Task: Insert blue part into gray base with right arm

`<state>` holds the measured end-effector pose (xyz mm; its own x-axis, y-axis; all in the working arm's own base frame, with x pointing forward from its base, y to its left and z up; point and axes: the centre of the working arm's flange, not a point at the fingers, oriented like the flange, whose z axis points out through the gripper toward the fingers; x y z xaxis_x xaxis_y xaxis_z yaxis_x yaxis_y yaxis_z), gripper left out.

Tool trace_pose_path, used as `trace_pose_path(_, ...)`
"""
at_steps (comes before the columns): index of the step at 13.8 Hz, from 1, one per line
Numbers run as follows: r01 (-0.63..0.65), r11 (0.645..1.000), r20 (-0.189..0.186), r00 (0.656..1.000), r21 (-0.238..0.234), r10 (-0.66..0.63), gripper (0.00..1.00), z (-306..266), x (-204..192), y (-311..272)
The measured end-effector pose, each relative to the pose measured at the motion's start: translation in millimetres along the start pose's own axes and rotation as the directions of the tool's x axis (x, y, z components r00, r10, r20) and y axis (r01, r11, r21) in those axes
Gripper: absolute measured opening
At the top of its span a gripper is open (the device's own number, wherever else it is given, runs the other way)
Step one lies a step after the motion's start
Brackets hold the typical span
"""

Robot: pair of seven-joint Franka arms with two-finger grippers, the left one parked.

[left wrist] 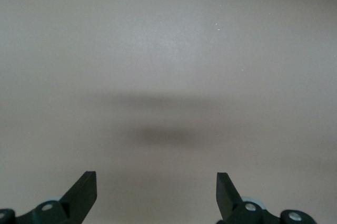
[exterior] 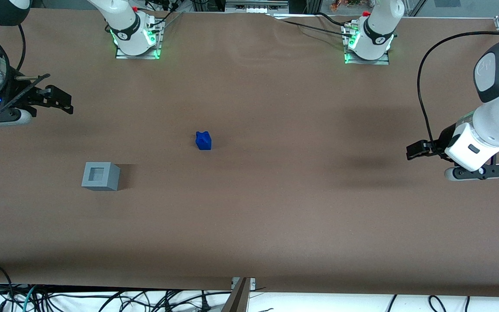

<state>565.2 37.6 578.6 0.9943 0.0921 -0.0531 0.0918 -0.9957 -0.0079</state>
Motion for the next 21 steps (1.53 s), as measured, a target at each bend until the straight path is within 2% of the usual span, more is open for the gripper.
trace_pose_path(4, -0.04, 0.999, 0.001, 0.999, 0.0, 0.04, 1.0, 0.8, 0.4, 0.9)
trace_pose_path(21, -0.046, 0.999, 0.002, 0.999, 0.0, 0.046, 1.0, 1.1, 0.5, 2.0)
